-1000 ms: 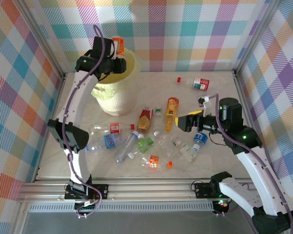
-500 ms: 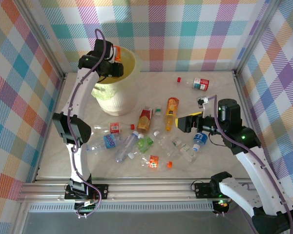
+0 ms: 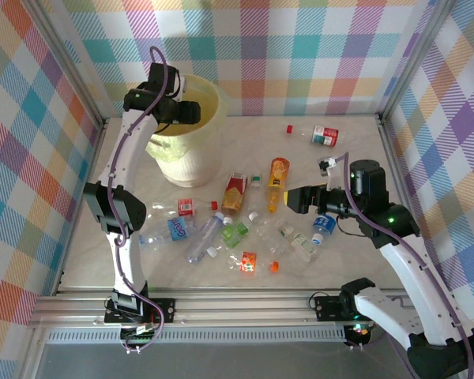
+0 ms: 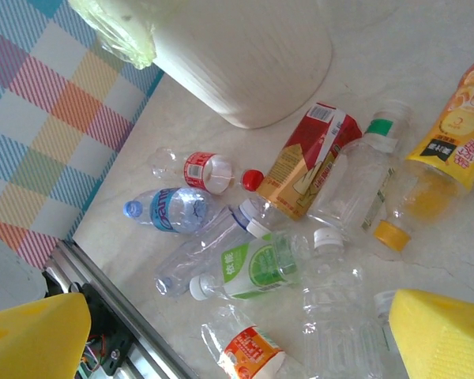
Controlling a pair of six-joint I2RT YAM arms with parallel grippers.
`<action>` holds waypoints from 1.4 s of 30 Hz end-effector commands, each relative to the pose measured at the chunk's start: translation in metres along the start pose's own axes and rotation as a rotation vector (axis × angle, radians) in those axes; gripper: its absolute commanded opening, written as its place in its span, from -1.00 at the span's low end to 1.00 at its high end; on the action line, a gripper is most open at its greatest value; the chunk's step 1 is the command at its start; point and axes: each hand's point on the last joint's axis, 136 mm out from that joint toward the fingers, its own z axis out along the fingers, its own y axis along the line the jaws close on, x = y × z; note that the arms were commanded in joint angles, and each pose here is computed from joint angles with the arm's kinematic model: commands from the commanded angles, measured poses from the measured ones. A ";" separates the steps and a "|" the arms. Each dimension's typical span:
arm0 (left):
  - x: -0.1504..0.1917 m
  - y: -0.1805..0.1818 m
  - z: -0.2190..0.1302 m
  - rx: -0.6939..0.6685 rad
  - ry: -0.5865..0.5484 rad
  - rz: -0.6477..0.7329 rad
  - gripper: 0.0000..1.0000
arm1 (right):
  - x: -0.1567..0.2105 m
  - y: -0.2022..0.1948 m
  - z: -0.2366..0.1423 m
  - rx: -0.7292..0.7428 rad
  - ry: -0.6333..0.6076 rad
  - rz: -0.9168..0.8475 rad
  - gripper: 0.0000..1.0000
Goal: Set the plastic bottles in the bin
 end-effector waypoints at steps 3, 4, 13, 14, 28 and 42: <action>-0.016 -0.003 -0.030 0.033 -0.063 -0.016 0.47 | 0.012 -0.011 0.002 0.043 0.026 0.034 0.96; -0.020 -0.005 -0.036 0.043 -0.080 -0.017 0.50 | 0.012 -0.012 0.003 0.051 0.026 0.035 0.97; -0.039 -0.028 -0.116 0.161 -0.236 0.030 0.88 | -0.003 -0.040 0.015 0.182 -0.005 0.033 0.89; -0.039 -0.031 -0.126 0.175 -0.252 0.035 0.93 | -0.005 -0.044 0.018 0.198 -0.003 0.031 0.88; 0.079 -0.133 -0.225 0.612 -0.296 0.125 1.00 | -0.024 -0.104 0.074 0.404 0.081 0.207 0.67; 0.184 -0.181 -0.180 0.757 -0.133 0.024 1.00 | -0.048 -0.149 0.154 0.466 0.152 0.300 0.79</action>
